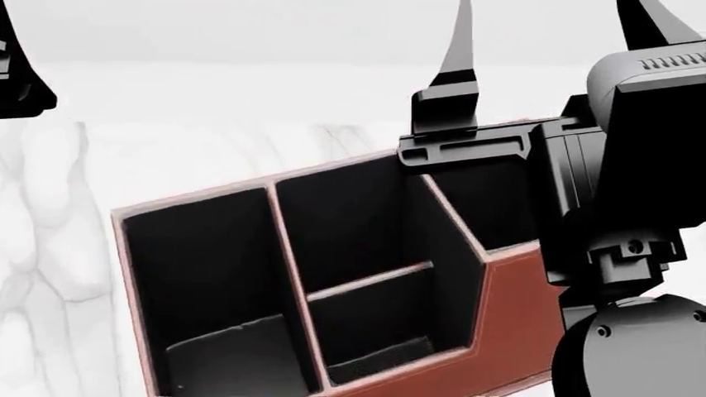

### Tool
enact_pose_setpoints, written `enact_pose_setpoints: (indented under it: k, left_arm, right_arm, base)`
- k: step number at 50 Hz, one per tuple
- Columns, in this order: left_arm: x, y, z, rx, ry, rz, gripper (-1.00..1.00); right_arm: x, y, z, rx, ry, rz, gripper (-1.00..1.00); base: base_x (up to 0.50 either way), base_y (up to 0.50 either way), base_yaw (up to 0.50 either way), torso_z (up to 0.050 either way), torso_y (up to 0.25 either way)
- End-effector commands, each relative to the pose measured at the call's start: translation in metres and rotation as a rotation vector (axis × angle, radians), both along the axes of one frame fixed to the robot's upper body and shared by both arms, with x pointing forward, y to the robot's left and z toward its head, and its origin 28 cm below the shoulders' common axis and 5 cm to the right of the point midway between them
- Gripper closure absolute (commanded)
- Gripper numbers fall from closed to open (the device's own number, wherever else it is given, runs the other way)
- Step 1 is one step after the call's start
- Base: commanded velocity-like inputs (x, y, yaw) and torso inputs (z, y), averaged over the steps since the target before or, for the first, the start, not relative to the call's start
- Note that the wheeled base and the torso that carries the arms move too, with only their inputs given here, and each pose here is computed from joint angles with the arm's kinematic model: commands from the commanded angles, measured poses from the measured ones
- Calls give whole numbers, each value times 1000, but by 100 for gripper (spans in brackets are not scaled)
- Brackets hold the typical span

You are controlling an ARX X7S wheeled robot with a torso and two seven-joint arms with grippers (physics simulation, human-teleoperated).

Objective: Pick up the book and place it in the front compartment of the caddy.

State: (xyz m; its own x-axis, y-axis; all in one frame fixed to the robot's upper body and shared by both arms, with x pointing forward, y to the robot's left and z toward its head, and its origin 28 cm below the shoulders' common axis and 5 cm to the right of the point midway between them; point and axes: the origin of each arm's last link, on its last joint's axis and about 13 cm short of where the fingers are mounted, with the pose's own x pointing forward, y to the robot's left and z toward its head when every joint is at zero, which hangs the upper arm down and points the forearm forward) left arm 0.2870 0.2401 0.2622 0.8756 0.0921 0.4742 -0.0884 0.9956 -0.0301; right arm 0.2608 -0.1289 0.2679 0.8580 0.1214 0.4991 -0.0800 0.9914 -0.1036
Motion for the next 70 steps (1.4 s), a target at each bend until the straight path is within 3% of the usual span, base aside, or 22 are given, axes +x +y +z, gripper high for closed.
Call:
enact_pose_setpoints:
  k: [1, 12, 70]
  left_arm:
    - [0, 0, 0, -1, 0, 0, -100]
    - [0, 0, 0, -1, 0, 0, -100]
    - [0, 0, 0, -2, 1, -2, -100]
  right_arm:
    - [1, 0, -1, 3, 4, -6, -100]
    - [2, 0, -2, 4, 8, -18, -100]
    - [1, 0, -4, -18, 31, -10, -100]
  base:
    - [500, 0, 0, 0, 0]
    - [466, 0, 0, 0, 2]
    - [0, 0, 0, 0, 0]
